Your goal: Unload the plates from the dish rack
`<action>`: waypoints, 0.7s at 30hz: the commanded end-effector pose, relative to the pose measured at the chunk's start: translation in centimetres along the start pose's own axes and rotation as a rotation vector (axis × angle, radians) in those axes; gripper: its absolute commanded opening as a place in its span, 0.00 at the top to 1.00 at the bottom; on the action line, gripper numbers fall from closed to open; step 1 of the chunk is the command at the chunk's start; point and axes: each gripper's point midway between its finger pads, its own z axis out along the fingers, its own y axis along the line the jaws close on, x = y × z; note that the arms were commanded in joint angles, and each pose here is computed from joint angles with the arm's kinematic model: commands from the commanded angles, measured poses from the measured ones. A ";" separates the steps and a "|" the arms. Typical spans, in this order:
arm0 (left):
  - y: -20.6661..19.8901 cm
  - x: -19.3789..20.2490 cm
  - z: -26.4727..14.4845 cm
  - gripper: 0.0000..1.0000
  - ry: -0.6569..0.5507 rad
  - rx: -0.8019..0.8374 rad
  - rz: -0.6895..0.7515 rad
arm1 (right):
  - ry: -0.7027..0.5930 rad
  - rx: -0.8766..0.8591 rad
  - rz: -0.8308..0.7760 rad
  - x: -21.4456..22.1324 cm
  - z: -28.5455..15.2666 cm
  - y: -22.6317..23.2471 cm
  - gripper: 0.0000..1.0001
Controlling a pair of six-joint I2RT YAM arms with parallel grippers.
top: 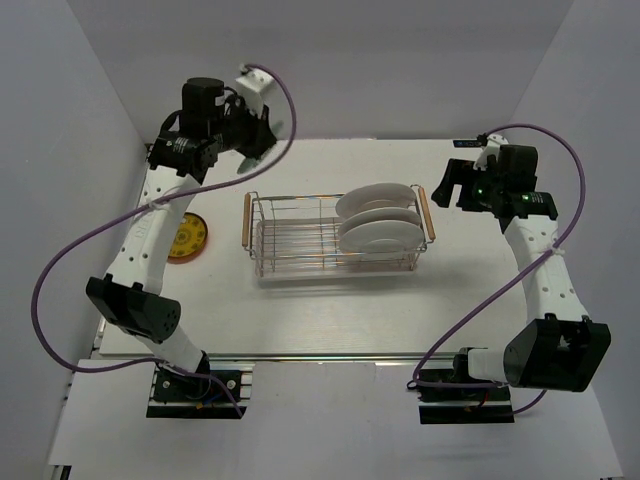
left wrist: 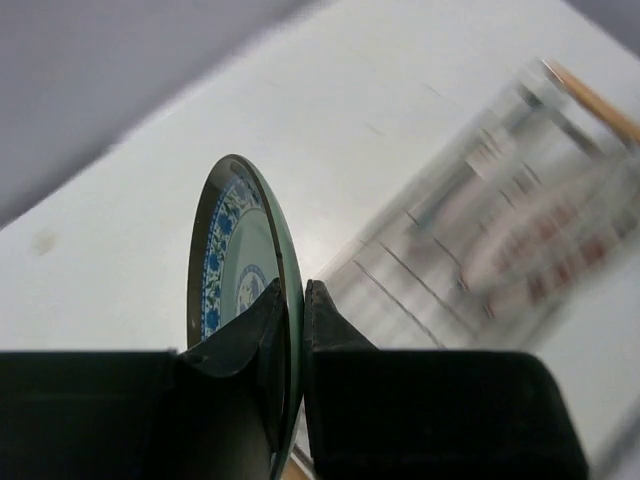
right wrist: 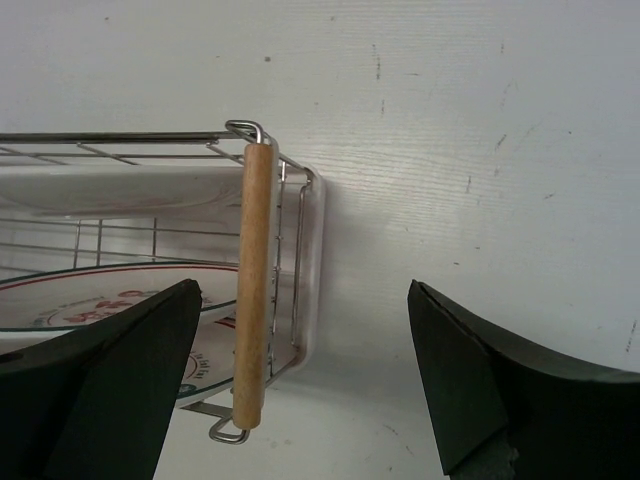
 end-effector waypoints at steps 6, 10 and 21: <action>14.9 6.7 -8.7 1.00 -0.030 -1.223 -0.587 | 0.019 0.152 0.066 0.2 0.5 -2.6 0.11; 15.9 13.7 -8.9 1.00 0.129 -1.396 -0.606 | 0.037 0.178 0.065 0.1 0.8 -3.2 0.11; 21.0 24.1 -6.9 1.00 0.377 -1.579 -0.573 | 0.108 0.245 0.094 2.0 2.3 -4.9 0.11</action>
